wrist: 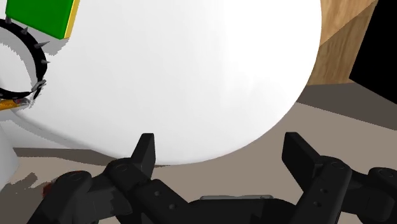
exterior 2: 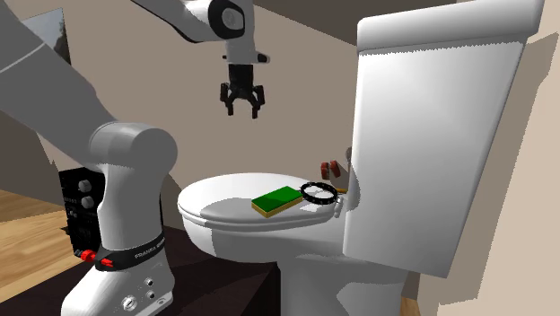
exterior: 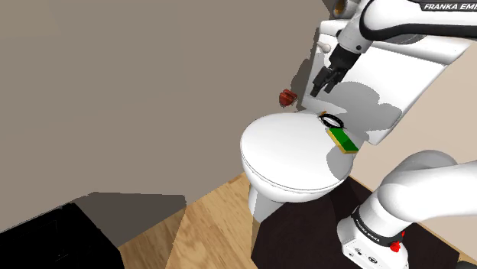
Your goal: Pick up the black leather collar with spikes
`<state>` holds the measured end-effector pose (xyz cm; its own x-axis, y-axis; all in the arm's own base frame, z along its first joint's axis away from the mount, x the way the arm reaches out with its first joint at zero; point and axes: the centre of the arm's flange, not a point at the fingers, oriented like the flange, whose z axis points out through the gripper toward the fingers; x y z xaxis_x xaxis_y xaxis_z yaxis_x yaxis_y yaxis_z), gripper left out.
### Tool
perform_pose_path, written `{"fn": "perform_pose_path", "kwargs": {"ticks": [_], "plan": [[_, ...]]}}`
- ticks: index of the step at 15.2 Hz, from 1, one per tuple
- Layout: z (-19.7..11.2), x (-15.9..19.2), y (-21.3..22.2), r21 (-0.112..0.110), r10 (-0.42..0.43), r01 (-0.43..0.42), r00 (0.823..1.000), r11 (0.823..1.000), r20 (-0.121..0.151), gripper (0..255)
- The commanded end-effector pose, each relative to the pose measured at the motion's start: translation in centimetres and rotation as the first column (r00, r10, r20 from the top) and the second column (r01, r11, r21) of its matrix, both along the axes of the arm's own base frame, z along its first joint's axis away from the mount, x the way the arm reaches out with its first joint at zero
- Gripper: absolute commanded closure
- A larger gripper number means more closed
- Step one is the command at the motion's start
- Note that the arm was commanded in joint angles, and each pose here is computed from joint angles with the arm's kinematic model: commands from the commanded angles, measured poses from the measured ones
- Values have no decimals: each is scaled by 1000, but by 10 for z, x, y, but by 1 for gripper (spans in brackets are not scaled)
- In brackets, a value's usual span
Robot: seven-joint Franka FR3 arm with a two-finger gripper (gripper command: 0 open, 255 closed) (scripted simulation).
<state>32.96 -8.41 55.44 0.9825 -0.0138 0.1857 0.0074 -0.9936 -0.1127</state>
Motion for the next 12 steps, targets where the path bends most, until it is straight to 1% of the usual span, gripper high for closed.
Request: {"fn": "perform_pose_path", "kwargs": {"ticks": [1,12], "plan": [[-16,-1,-22,7,5,-5,1000,1000,-3,0],[-110,7,-140,48,21,-20,999,999,-26,0]]}}
